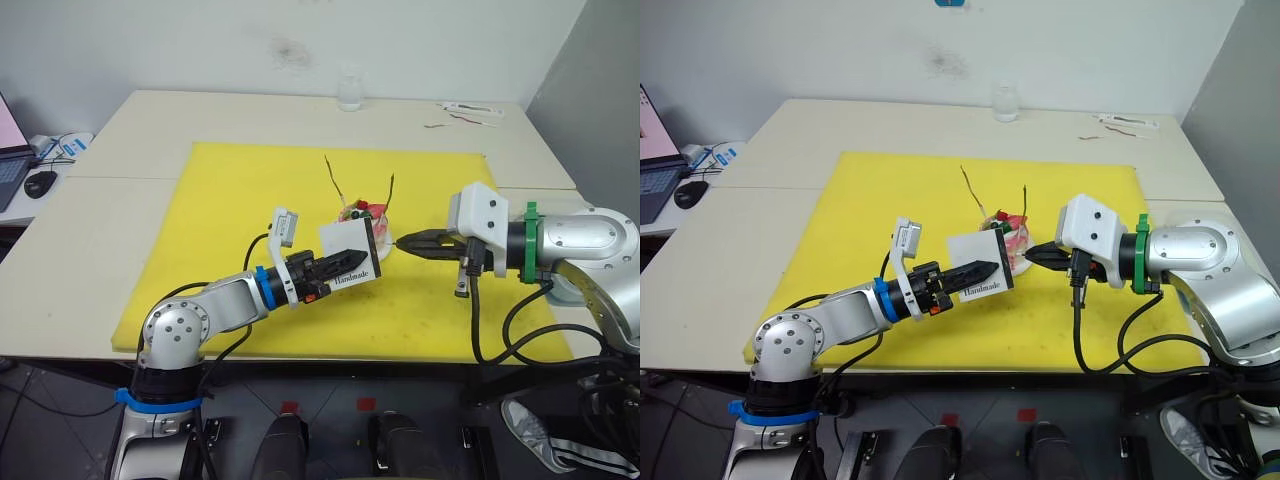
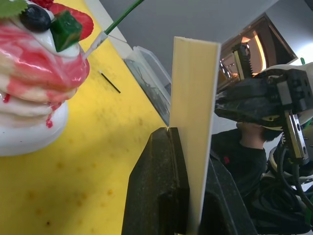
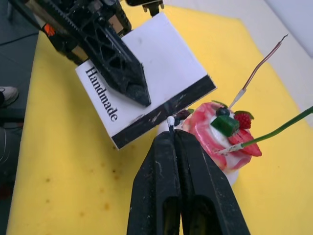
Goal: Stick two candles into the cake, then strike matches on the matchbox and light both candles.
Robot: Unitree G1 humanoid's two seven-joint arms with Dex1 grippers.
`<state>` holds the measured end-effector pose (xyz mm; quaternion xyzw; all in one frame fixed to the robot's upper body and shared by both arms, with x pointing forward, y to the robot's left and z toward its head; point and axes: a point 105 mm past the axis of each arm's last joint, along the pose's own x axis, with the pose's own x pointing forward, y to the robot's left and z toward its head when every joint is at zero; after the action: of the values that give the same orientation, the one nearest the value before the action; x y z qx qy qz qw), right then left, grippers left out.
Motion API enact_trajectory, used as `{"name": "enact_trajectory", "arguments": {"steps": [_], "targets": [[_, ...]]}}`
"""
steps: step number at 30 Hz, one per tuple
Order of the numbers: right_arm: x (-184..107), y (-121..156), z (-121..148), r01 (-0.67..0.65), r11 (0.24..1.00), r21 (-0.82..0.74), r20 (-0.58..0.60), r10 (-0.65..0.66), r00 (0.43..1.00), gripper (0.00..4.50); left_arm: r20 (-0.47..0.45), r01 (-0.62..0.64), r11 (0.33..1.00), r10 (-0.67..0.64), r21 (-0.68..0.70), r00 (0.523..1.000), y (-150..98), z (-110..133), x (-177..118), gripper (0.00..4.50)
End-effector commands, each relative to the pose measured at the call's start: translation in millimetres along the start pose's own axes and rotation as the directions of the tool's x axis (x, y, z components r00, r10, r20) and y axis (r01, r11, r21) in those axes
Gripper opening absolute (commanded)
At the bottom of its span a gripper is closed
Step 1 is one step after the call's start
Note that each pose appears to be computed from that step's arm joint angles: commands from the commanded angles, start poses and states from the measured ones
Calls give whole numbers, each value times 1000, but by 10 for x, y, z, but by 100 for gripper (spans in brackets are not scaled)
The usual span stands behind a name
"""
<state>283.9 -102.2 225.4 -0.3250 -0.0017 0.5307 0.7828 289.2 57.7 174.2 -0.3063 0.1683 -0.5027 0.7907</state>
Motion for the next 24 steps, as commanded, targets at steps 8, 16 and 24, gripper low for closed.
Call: {"name": "enact_trajectory", "arguments": {"steps": [8, 16, 24], "targets": [[32, -58, 24, 39, 998, -51, 17, -38, 999, 3, 23, 74, 997, -75, 34, 997, -164, 90, 57, 0], [30, -98, 85, 53, 998, -39, 47, -51, 998, 3, 15, -9, 1000, 9, 16, 1000, 3, 33, -75, 0], [350, -352, 422, 152, 988, -2, 188, -149, 971, 3, -22, -103, 994, 103, -22, 994, 177, -183, -399, 0]]}}
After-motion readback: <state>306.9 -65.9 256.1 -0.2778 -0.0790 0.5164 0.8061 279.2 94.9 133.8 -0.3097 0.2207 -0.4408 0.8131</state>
